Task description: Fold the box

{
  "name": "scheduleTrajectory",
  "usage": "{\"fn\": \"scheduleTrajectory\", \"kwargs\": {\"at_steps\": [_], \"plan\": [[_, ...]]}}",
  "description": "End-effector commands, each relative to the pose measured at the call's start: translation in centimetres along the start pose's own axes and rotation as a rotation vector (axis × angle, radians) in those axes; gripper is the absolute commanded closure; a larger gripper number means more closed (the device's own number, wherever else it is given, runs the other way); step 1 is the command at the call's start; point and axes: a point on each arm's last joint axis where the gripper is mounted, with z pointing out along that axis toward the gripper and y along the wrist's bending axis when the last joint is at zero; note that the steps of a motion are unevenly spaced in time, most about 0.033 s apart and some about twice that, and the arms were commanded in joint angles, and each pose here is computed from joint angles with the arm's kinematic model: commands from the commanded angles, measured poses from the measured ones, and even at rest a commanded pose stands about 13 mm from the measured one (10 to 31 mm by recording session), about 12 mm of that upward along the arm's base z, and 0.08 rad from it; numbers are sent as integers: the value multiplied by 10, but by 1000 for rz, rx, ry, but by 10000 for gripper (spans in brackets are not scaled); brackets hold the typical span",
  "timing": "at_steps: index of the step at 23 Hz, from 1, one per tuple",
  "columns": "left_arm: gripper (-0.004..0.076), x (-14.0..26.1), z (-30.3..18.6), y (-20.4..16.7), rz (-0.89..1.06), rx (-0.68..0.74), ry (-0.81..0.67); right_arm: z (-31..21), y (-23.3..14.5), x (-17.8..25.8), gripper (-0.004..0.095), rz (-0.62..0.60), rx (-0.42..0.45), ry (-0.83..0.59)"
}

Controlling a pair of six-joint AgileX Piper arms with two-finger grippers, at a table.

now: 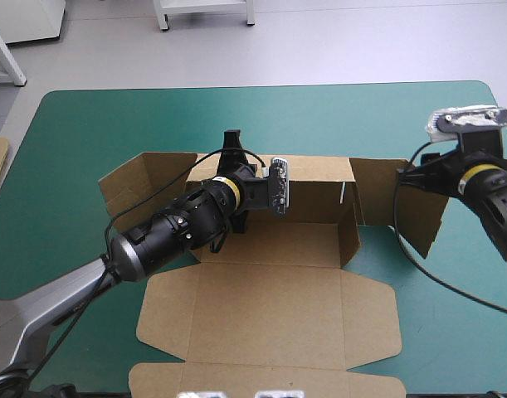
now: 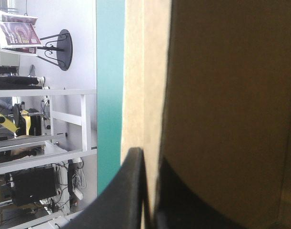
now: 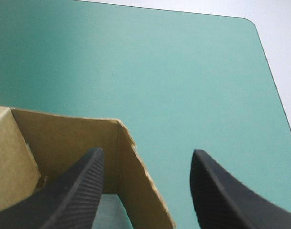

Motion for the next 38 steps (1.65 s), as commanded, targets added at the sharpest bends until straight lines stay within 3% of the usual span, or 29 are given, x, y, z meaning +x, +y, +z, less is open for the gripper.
{"fn": "scheduleTrajectory", "kwargs": {"at_steps": [1, 7, 10, 14, 22, 25, 38], "plan": [[732, 4, -9, -3, -104, 46, 46, -2, 5, -35, 400, -20, -30, -91], [733, 8, -9, -7, -168, 88, 99, 26, 16, -80, 404, -22, -64, -62], [733, 6, -9, -6, -219, 69, 74, 58, 4, -95, 427, 48, -129, -17], [733, 7, -5, -6, -205, 13, 62, 104, -7, -96, 426, 95, -230, 113], [733, 14, 2, -18, -196, 0, 82, 175, -1, -87, 426, 84, -250, 253], [733, 13, 2, -18, -200, -5, 67, 198, 0, -71, 426, 48, -238, 393], [733, 17, 10, -30, -161, -40, 40, 188, 3, -57, 427, 18, -269, 480]]}}
